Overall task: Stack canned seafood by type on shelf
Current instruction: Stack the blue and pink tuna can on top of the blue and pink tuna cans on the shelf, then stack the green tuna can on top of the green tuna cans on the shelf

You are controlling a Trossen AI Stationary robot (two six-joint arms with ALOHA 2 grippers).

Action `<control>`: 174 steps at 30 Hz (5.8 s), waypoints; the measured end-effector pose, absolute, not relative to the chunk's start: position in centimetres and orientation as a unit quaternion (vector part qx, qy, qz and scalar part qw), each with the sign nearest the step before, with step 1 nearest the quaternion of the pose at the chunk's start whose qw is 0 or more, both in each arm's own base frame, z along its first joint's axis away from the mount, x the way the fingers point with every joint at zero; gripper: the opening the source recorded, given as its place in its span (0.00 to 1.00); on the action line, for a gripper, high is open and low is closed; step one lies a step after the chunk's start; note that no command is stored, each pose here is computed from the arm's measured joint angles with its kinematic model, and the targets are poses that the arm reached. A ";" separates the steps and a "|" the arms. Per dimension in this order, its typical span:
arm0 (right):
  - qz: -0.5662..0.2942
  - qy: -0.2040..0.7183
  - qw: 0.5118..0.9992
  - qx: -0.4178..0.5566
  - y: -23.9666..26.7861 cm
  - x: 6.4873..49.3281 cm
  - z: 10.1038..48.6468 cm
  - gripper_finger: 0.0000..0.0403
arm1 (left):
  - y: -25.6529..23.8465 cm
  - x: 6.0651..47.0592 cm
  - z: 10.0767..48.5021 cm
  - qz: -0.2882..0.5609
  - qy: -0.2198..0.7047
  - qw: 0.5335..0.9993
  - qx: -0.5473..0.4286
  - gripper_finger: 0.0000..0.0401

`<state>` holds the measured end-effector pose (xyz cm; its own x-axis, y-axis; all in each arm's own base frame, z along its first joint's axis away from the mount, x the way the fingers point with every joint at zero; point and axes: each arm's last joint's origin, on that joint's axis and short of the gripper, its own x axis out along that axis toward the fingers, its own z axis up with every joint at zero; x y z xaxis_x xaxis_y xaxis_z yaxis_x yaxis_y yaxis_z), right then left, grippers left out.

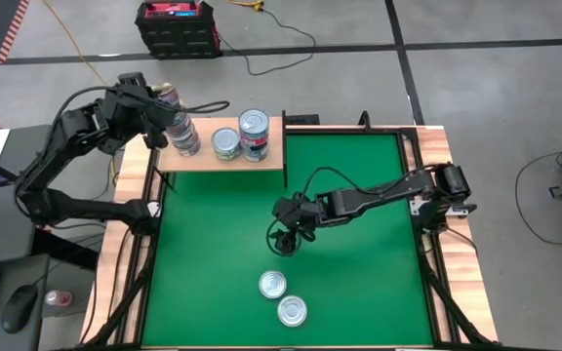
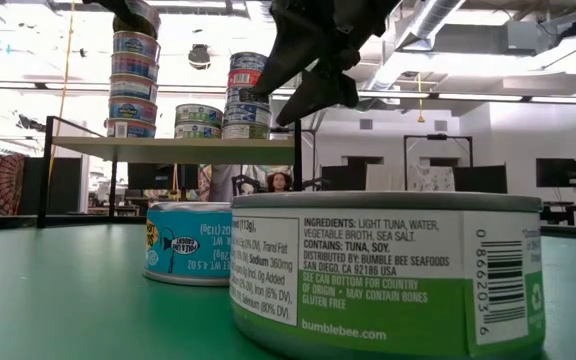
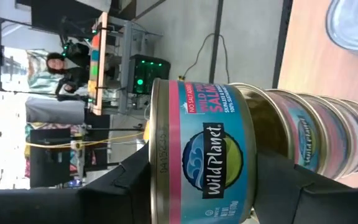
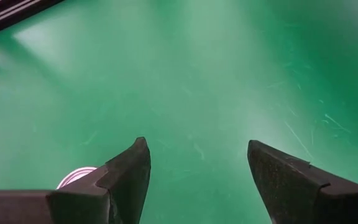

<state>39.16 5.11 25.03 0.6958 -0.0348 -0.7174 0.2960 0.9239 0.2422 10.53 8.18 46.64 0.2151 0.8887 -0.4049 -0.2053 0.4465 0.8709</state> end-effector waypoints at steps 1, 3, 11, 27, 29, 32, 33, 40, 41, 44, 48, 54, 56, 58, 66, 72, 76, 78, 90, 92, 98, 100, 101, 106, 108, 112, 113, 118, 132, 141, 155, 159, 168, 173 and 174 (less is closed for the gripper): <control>-0.093 0.379 0.904 0.173 5.0 39.2 25.0 0.72 | 8.1 10.5 46.6 0.391 0.489 0.698 0.347 0.51; -0.094 0.379 0.904 0.174 4.9 39.2 25.0 0.72 | 8.1 10.4 46.5 0.389 0.490 0.702 0.341 0.53; -0.093 0.379 0.904 0.176 4.9 39.2 25.0 0.72 | 8.1 10.4 46.5 0.396 0.480 0.712 0.325 0.58; -0.094 0.376 0.904 0.182 5.0 39.2 25.1 0.72 | 7.7 10.1 47.9 0.381 0.483 0.736 0.283 0.59; -0.094 0.373 0.905 0.183 5.0 39.3 25.1 0.72 | 7.8 10.2 47.9 0.379 0.486 0.735 0.281 0.59; -0.093 0.367 0.907 0.186 5.0 39.4 25.2 0.72 | 7.9 10.4 47.7 0.370 0.499 0.731 0.281 0.59; -0.093 0.365 0.907 0.189 5.0 39.4 25.2 0.72 | 8.0 10.5 47.6 0.370 0.503 0.729 0.281 0.59; -0.089 0.361 0.909 0.191 5.3 39.4 25.3 0.72 | 8.1 10.5 47.5 0.379 0.510 0.719 0.281 0.59; -0.089 0.359 0.909 0.191 5.4 39.4 25.3 0.72 | 8.1 10.5 47.5 0.383 0.511 0.716 0.280 0.59; -0.089 0.357 0.910 0.192 5.3 39.5 25.4 0.72 | 8.1 10.4 47.5 0.390 0.513 0.713 0.277 0.59; -0.091 0.356 0.910 0.192 5.0 39.5 25.4 0.72 | 8.0 10.3 47.3 0.388 0.518 0.714 0.269 0.59; -0.091 0.356 0.910 0.191 5.0 39.5 25.4 0.72 | 7.9 10.2 47.3 0.394 0.513 0.717 0.259 0.58; -0.088 0.357 0.910 0.191 5.0 39.5 25.4 0.72 | 7.8 10.1 47.4 0.399 0.502 0.726 0.249 0.58; -0.074 0.361 0.908 0.198 4.9 39.5 25.3 0.72 | 7.5 10.0 47.6 0.392 0.486 0.742 0.243 0.58; -0.005 0.391 0.906 0.162 4.9 39.3 25.1 0.72 | 5.3 11.6 47.2 0.212 0.445 0.832 0.257 0.58; 0.053 0.447 0.883 0.132 5.1 38.5 24.4 0.72 | 2.7 16.0 45.0 0.083 0.452 0.853 0.248 0.58; 0.046 0.488 0.863 0.124 5.0 37.8 23.9 0.72 | 0.2 19.2 42.3 0.027 0.471 0.850 0.235 0.58; 0.060 0.504 0.853 0.125 5.0 37.5 23.8 0.72 | -1.3 20.9 40.7 0.003 0.480 0.847 0.230 0.58; 0.105 0.533 0.827 0.144 8.4 36.2 21.1 0.72 | -9.1 26.0 32.5 -0.040 0.436 0.896 0.079 0.58; 0.105 0.540 0.821 0.152 9.2 35.6 20.1 0.72 | -10.3 26.1 31.3 -0.048 0.412 0.908 0.055 0.58; 0.121 0.519 0.825 0.187 12.5 35.0 19.5 0.72 | -12.9 26.3 27.8 -0.042 0.344 0.934 -0.087 0.58; 0.129 0.504 0.831 0.198 13.8 34.9 19.8 0.72 | -13.1 26.3 26.8 -0.025 0.329 0.932 -0.148 0.58; 0.127 0.497 0.834 0.202 14.3 34.9 19.9 0.72 | -13.2 26.2 26.4 -0.016 0.324 0.930 -0.171 0.58; 0.079 0.486 0.846 0.203 16.3 34.1 19.9 0.72 | -13.6 25.5 24.9 0.050 0.303 0.924 -0.228 0.58; 0.063 0.479 0.851 0.204 16.7 33.9 19.9 0.72 | -14.0 25.3 24.5 0.070 0.277 0.928 -0.240 0.58; 0.042 0.475 0.854 0.208 17.2 34.2 19.0 0.72 | -15.0 24.8 24.2 0.065 0.226 0.940 -0.248 0.58; 0.040 0.479 0.851 0.210 17.4 34.3 18.4 0.72 | -15.2 24.7 24.1 0.060 0.214 0.943 -0.249 0.58; 0.038 0.483 0.846 0.223 18.6 34.7 16.4 0.72 | -16.4 23.9 23.8 0.041 0.146 0.947 -0.282 0.58; -0.003 0.501 0.840 0.207 17.8 34.3 15.5 0.72 | -16.6 23.4 23.4 0.068 0.130 0.944 -0.296 0.58; -0.039 0.545 0.814 0.196 17.0 33.9 14.4 0.72 | -16.6 23.4 23.4 0.067 0.130 0.945 -0.293 0.58; -0.129 0.623 0.757 0.150 8.9 32.5 17.4 0.72 | -16.7 23.5 23.8 0.044 0.125 0.938 -0.320 0.58; -0.109 0.590 0.782 0.167 9.4 31.5 20.9 0.72 | -16.8 23.5 23.9 0.037 0.128 0.939 -0.318 0.58; -0.039 0.521 0.827 0.207 18.1 31.5 25.2 0.72 | -15.3 24.6 23.5 0.028 0.163 0.935 -0.314 0.58; -0.051 0.484 0.848 0.210 22.4 33.4 25.0 0.72 | -14.5 25.3 24.1 0.020 0.219 0.942 -0.252 0.58; -0.061 0.477 0.852 0.207 23.1 33.9 24.7 0.72 | -14.4 25.4 24.1 0.025 0.230 0.944 -0.235 0.58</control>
